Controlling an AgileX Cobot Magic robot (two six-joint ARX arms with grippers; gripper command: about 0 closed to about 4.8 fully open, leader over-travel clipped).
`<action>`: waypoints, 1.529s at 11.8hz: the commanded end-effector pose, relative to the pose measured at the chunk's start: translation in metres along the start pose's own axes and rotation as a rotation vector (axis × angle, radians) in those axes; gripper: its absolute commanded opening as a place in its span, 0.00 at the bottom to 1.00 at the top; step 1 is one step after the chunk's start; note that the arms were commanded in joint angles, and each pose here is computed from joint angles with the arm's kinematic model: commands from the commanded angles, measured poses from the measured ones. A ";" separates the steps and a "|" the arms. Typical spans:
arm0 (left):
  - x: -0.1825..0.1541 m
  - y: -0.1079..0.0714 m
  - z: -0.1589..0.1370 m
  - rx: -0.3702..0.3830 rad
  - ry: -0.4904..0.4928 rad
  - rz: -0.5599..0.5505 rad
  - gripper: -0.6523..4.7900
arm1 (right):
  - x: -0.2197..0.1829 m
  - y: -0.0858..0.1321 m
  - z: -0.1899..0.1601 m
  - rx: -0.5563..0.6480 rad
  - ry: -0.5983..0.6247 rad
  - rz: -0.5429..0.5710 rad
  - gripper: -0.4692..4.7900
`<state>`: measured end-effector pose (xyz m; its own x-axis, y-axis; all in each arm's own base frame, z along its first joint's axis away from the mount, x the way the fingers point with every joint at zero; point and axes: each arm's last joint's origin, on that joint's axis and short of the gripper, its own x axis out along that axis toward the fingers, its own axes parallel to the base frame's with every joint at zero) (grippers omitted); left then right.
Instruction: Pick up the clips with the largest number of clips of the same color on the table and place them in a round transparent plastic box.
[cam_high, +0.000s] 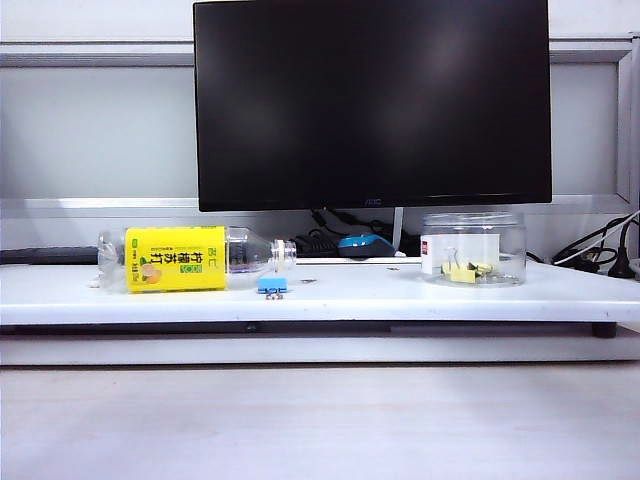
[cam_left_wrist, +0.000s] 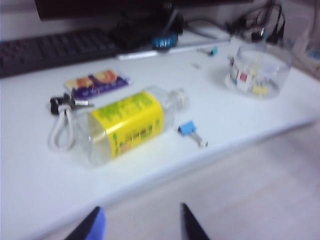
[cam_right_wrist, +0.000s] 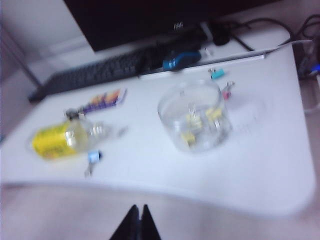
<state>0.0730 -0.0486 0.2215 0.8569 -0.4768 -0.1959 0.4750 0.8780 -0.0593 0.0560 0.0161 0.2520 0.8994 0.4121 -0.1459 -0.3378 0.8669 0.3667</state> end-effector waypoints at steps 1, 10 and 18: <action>0.007 0.000 -0.004 -0.003 -0.076 -0.006 0.50 | 0.013 -0.005 -0.003 0.033 -0.118 0.043 0.11; 0.026 0.001 -0.052 0.160 0.002 0.000 0.46 | 0.045 -0.039 -0.054 -0.069 -0.132 -0.160 0.09; 0.030 0.002 -0.071 0.220 0.065 -0.001 0.15 | 0.051 -0.049 -0.085 -0.074 0.069 -0.148 0.09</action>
<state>0.0857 -0.0578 0.1487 0.8459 -0.4683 -0.2553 0.5153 0.8411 0.1645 0.0950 0.0184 0.1477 0.9209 0.2919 -0.2582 -0.2152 0.9333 0.2874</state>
